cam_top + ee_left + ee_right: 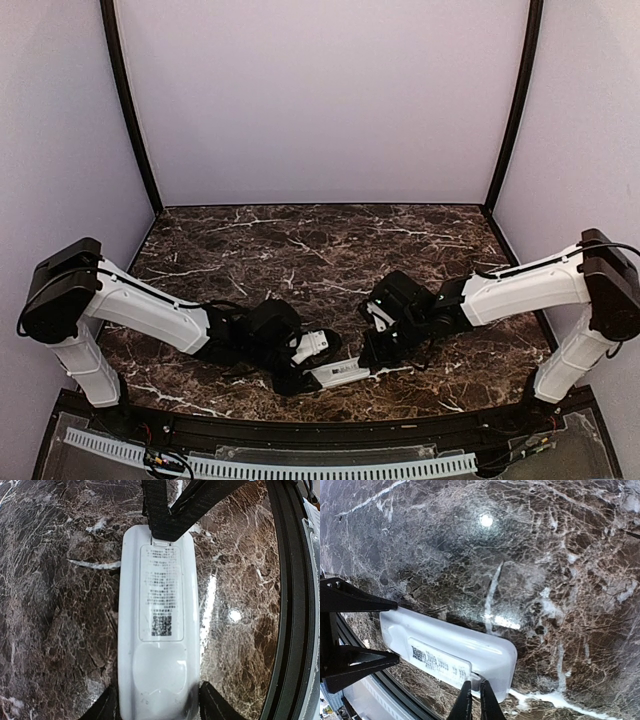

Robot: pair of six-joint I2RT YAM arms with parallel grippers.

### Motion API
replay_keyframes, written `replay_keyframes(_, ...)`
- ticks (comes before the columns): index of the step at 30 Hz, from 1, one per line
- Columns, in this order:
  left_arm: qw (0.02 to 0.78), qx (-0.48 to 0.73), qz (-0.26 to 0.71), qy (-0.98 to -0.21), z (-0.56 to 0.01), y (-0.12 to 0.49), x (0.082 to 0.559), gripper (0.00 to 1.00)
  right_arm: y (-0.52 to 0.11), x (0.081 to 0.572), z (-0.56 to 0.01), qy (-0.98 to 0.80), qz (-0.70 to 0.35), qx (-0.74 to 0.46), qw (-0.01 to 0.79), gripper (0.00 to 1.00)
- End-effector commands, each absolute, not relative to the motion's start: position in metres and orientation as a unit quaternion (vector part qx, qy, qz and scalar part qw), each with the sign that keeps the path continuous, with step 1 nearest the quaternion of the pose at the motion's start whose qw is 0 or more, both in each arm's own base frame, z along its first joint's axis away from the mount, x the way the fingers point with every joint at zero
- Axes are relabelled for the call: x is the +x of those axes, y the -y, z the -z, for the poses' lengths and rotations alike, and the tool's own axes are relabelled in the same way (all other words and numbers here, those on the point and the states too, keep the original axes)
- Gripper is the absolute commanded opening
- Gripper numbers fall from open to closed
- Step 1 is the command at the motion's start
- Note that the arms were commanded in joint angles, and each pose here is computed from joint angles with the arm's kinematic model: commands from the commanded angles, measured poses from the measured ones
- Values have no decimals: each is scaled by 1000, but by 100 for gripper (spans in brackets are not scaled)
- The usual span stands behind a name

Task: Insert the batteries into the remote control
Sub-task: Press the battery cover on the remote control.

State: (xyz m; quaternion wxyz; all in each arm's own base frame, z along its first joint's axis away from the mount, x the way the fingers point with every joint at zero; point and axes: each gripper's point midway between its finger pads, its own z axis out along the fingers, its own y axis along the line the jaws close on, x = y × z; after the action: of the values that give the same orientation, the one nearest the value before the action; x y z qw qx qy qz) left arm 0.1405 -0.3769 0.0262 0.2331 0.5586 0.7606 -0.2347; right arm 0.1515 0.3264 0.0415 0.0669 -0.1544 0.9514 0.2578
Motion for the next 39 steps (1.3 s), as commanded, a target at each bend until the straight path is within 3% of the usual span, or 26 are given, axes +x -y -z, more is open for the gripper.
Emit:
replay_keyframes(1,216,569,235,-758,-16,375,134,53,-331,149,-36,-952,-253,-161,63,6)
replay_keyframes(12,212,571,241,-756,-14,378,132,53,-339,138,-22,-953,-246,-170,43,0)
replay_keyframes(29,214,571,246,-753,-15,380,132,52,-336,122,3,-960,-218,-173,8,0)
replay_keyframes(39,256,585,259,-725,-37,410,145,55,-333,121,-3,-955,-246,-165,12,0)
